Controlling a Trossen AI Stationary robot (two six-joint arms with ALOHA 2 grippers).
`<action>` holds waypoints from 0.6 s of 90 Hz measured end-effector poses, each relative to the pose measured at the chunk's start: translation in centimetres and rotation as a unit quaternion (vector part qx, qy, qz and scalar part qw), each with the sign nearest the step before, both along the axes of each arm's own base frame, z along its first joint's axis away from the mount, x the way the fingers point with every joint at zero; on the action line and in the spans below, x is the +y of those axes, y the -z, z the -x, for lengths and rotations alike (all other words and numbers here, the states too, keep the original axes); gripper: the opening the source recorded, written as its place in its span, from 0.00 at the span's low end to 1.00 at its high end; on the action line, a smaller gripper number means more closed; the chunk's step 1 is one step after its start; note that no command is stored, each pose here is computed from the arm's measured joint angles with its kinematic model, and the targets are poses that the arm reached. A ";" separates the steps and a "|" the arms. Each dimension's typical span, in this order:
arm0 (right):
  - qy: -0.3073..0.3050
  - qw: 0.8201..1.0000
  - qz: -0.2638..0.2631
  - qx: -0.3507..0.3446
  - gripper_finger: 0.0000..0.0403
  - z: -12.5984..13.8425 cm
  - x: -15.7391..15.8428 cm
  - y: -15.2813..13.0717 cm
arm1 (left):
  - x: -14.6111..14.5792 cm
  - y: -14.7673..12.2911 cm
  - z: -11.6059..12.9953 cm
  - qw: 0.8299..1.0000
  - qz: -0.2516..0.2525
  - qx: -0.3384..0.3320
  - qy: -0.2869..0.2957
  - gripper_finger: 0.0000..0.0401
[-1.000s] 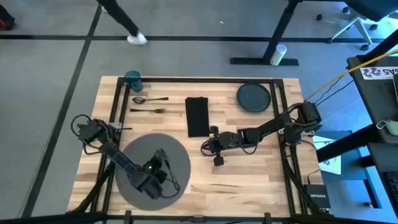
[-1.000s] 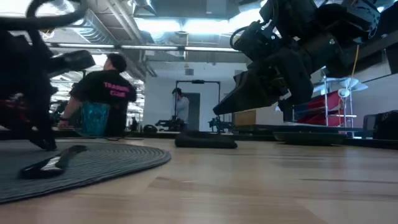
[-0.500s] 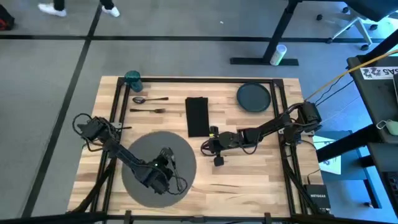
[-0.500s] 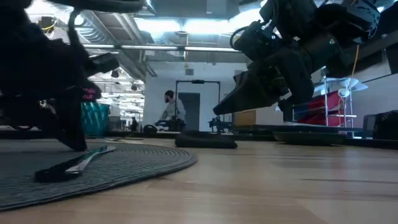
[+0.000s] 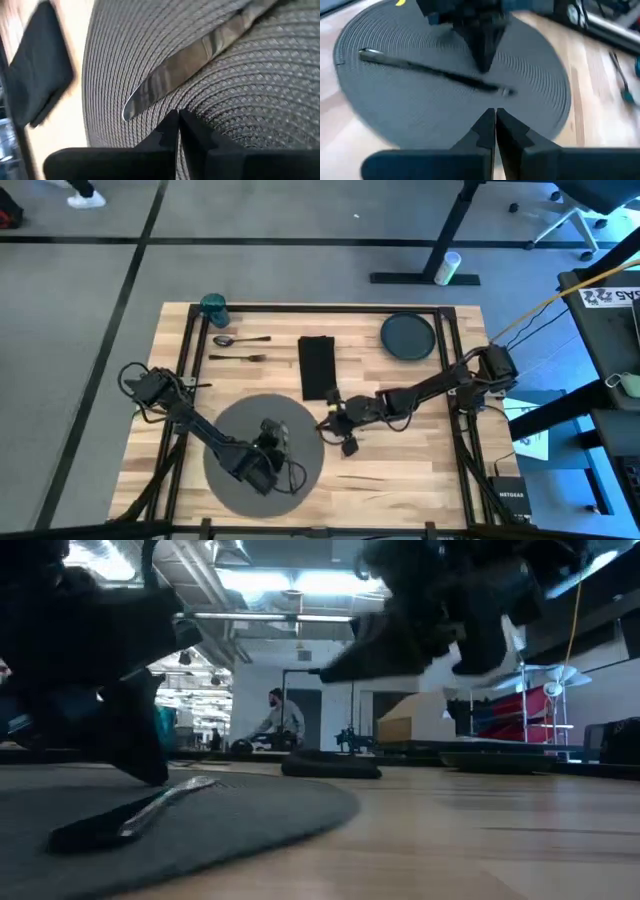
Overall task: Set table place
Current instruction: Adjust the black table mat
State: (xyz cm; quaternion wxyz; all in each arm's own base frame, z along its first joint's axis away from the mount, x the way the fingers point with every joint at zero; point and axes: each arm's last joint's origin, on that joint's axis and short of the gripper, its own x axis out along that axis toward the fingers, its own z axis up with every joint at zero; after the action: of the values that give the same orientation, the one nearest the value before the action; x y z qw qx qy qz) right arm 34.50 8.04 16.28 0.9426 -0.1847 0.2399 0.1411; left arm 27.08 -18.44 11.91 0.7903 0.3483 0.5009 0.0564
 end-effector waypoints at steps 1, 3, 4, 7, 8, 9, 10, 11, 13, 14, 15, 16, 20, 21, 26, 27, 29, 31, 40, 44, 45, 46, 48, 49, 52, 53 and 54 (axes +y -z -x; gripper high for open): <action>-0.001 1.000 0.003 0.001 0.00 0.0 0.1 -0.1 | 0.0 0.0 -0.1 1.000 0.003 -0.003 0.000 0.00; -0.001 1.000 0.009 0.003 0.00 -0.1 0.1 -0.2 | 0.0 0.0 -0.3 1.000 0.008 -0.011 -0.001 0.00; -0.002 1.000 0.013 0.004 0.00 -0.2 0.1 -0.2 | 0.0 0.0 -0.3 1.000 0.011 -0.015 -0.002 0.00; -0.005 1.000 0.020 0.009 0.00 -0.2 0.3 -0.3 | 0.0 -0.1 -0.6 1.000 0.018 -0.024 -0.005 0.00; -0.005 1.000 0.022 0.009 0.00 -0.2 0.3 -0.3 | 0.0 -0.1 -0.7 0.999 0.020 -0.027 -0.006 0.00; -0.006 1.000 0.024 0.010 0.00 -0.2 0.3 -0.3 | 0.0 -0.1 -0.8 0.999 0.022 -0.029 -0.007 0.00; -0.006 1.000 0.026 0.010 0.00 -0.2 0.3 -0.3 | 0.1 -0.1 -0.8 0.999 0.023 -0.031 -0.008 0.00; -0.007 1.000 0.028 0.010 0.00 -0.2 0.3 -0.3 | 0.1 -0.1 -0.9 0.999 0.024 -0.032 -0.010 0.00; -0.008 0.999 0.029 0.009 0.00 -0.2 0.3 -0.4 | 0.2 -0.1 -1.0 0.999 0.025 -0.035 -0.013 0.00; -0.009 0.999 0.030 0.009 0.00 -0.2 0.3 -0.4 | 0.2 -0.1 -1.0 0.999 0.025 -0.037 -0.014 0.00; -0.009 0.999 0.030 0.009 0.00 -0.2 0.3 -0.4 | 0.3 -0.1 -1.1 0.999 0.024 -0.037 -0.015 0.00; -0.009 0.999 0.031 0.010 0.00 -0.2 0.3 -0.3 | 0.3 -0.1 -1.1 0.999 0.023 -0.038 -0.017 0.00; -0.009 0.999 0.032 0.017 0.00 -0.2 0.3 -0.2 | 0.5 -0.2 -1.1 0.999 0.017 -0.045 -0.023 0.00; -0.009 0.999 0.033 0.019 0.00 -0.1 0.3 -0.2 | 0.5 -0.2 -1.1 0.998 0.015 -0.047 -0.025 0.00; -0.008 0.999 0.034 0.030 0.00 0.0 0.2 0.0 | 0.5 -0.8 -1.1 0.998 0.010 -0.054 -0.031 0.00; -0.008 0.999 0.034 0.031 0.00 0.0 0.2 0.0 | 0.5 -0.9 -1.1 0.998 0.011 -0.057 -0.032 0.00; -0.007 0.999 0.033 0.032 0.00 0.0 0.2 0.1 | 0.5 -1.3 -1.1 0.997 0.015 -0.063 -0.035 0.00; -0.006 0.999 0.031 0.033 0.00 -0.1 0.2 0.2 | 0.5 -1.7 -1.0 0.997 0.020 -0.068 -0.039 0.00; -0.001 0.999 0.024 0.039 0.00 -0.1 0.2 0.4 | 0.6 -3.7 -0.3 0.993 0.043 -0.091 -0.069 0.00; -0.002 0.999 0.021 0.037 0.00 -0.1 0.4 0.5 | 0.5 -4.3 0.4 0.990 0.052 -0.095 -0.084 0.00; -0.001 0.999 0.019 0.035 0.00 -0.2 0.5 0.5 | 0.5 -4.5 0.5 0.990 0.055 -0.097 -0.088 0.00; 0.000 0.999 0.017 0.034 0.00 -0.2 0.5 0.6 | 0.5 -4.6 0.7 0.989 0.057 -0.099 -0.092 0.00; 0.000 0.999 0.016 0.034 0.00 -0.2 0.5 0.7 | 0.4 -4.9 1.1 0.988 0.063 -0.102 -0.100 0.00; 0.000 0.999 0.015 0.034 0.00 -0.3 0.6 0.7 | 0.3 -5.0 1.3 0.987 0.066 -0.104 -0.104 0.00; 0.000 0.999 0.013 0.033 0.00 -0.3 0.7 0.9 | 0.1 -5.3 1.9 0.985 0.073 -0.107 -0.115 0.00; 0.000 0.999 0.012 0.032 0.00 -0.4 0.8 1.0 | 0.0 -5.3 2.1 0.984 0.076 -0.108 -0.118 0.00; 0.000 0.999 0.011 0.032 0.00 -0.5 0.8 1.1 | -0.1 -5.4 2.3 0.983 0.078 -0.110 -0.121 0.00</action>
State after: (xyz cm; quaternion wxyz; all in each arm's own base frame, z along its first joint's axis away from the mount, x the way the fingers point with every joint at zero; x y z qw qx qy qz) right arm 34.98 8.84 15.18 0.9322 -0.1908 0.2716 0.1441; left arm 24.79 -18.57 17.27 0.8526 0.2138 0.4525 0.1501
